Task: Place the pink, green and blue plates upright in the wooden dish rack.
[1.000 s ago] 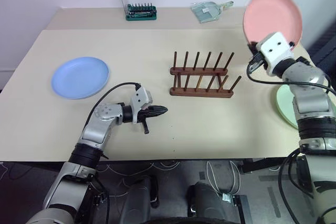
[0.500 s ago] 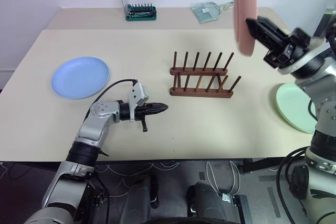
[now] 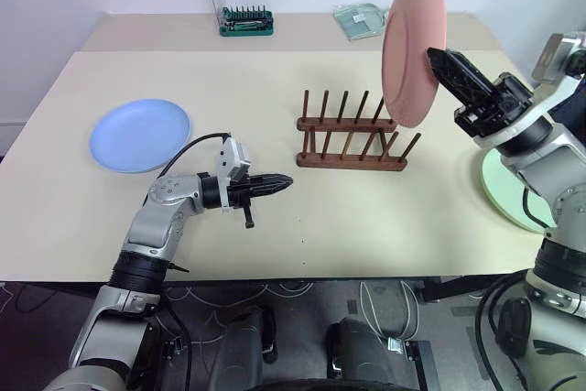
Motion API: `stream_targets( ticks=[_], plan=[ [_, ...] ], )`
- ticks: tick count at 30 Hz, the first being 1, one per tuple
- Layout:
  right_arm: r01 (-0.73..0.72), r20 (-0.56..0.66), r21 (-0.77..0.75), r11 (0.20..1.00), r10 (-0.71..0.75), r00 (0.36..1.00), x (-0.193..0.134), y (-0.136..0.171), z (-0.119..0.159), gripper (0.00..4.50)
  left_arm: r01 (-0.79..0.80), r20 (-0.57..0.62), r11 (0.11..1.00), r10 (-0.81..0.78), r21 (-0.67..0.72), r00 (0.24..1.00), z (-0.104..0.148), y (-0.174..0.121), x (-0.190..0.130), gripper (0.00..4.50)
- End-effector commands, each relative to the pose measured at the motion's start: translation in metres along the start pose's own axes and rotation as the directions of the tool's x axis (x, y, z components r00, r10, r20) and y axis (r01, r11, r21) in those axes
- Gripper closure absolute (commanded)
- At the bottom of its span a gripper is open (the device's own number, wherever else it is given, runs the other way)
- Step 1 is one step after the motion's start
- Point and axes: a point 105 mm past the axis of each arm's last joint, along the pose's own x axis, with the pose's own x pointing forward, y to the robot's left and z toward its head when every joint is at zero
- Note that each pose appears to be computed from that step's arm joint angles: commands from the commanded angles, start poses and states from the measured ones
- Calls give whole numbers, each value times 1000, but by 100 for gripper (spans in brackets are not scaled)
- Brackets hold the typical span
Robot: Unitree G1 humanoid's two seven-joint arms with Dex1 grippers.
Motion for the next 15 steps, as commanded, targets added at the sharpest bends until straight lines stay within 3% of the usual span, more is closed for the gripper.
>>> stream_targets(
  ticks=[1, 15],
  plan=[
    [12, 69, -12, 1000, -11, 998, -5, -2, 14, 445, 1, 53, 999, -3, 42, 999, 15, -1, -3, 450],
    [92, 72, 30, 995, -94, 993, -15, -23, 6, 445, -35, 118, 997, 27, 72, 993, 26, 4, -2, 450]
  ],
)
